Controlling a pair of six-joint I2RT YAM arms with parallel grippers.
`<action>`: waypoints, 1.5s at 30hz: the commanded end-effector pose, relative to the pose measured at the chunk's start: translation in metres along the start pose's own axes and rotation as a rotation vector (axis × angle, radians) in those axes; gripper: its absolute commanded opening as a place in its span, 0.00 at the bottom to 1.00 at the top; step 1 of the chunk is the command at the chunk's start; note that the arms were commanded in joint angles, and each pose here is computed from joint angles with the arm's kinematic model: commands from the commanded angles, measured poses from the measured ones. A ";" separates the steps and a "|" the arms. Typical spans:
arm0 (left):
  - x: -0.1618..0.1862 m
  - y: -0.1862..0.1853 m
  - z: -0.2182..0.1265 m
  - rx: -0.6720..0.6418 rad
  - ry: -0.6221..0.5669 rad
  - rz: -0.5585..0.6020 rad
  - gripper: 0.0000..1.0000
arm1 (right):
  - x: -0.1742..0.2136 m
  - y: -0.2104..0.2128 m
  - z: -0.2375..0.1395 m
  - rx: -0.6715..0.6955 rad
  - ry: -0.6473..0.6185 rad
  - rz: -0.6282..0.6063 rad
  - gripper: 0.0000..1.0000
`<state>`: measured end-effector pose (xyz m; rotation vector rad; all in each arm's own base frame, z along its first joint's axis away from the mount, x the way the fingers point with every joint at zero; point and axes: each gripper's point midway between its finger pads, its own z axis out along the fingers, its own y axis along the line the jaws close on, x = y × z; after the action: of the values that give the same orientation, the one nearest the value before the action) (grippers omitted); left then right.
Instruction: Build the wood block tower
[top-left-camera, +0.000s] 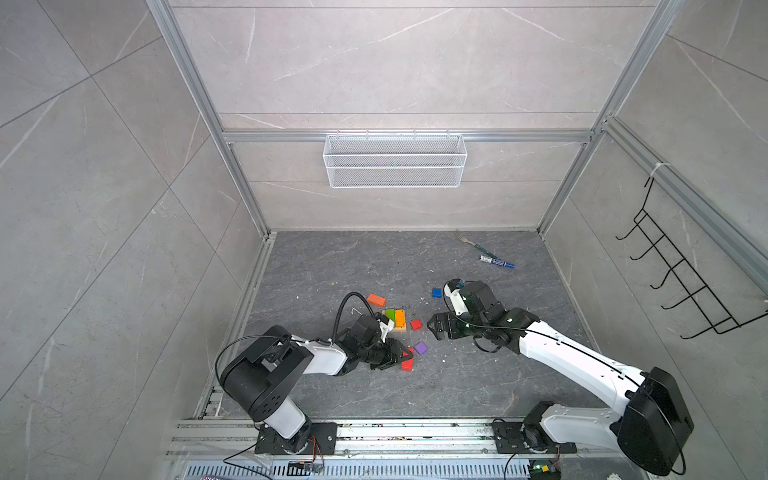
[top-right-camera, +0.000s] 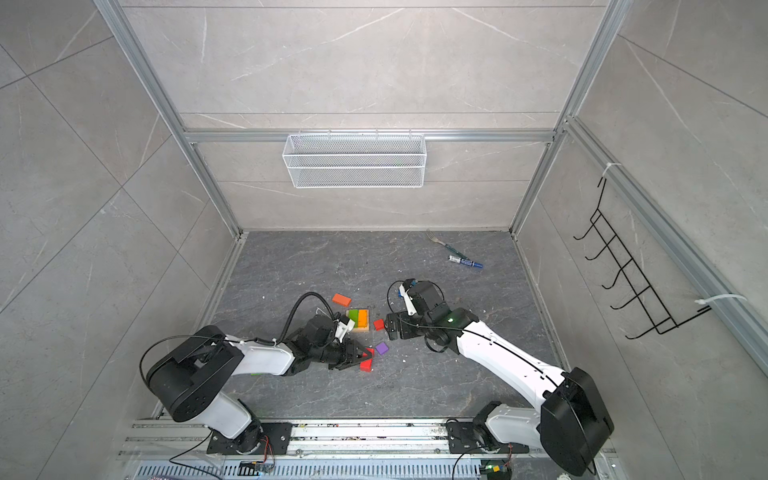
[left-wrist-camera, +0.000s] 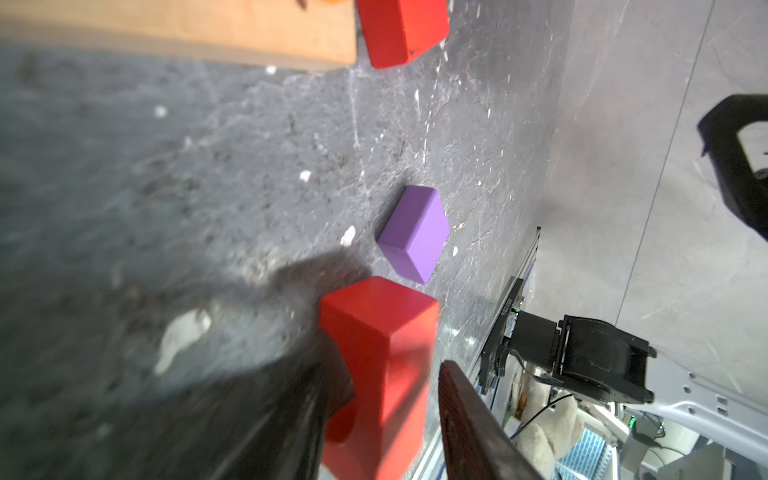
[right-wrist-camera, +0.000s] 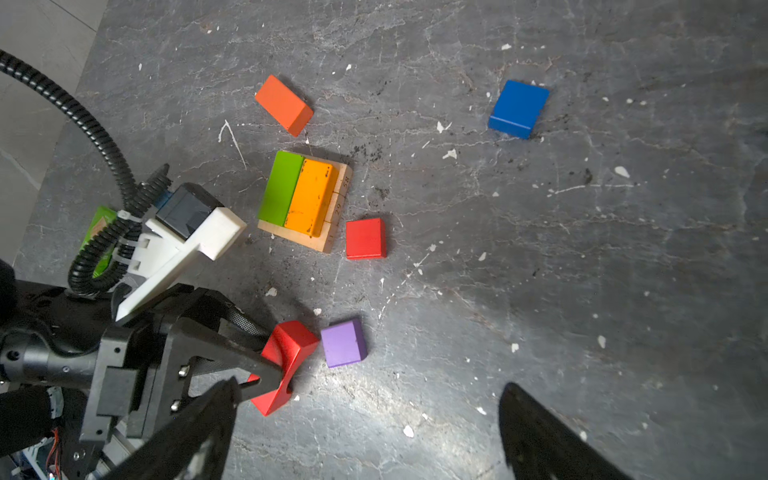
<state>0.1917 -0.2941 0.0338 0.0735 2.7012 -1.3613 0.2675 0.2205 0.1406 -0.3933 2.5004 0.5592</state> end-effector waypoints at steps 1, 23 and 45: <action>0.000 0.006 -0.010 -0.087 -0.009 0.010 0.52 | -0.001 0.002 -0.006 0.016 0.034 -0.100 0.99; -0.029 -0.007 -0.107 -0.285 -0.155 0.002 0.96 | 0.044 0.051 0.027 -0.060 0.158 -0.405 0.99; -0.031 0.016 -0.161 -0.302 -0.248 -0.112 1.00 | 0.082 0.096 0.079 -0.085 0.260 -0.770 0.89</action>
<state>0.2169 -0.1546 0.1132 -0.3017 2.6914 -0.8719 0.1939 0.3181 0.0609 -1.3934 2.3537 0.3247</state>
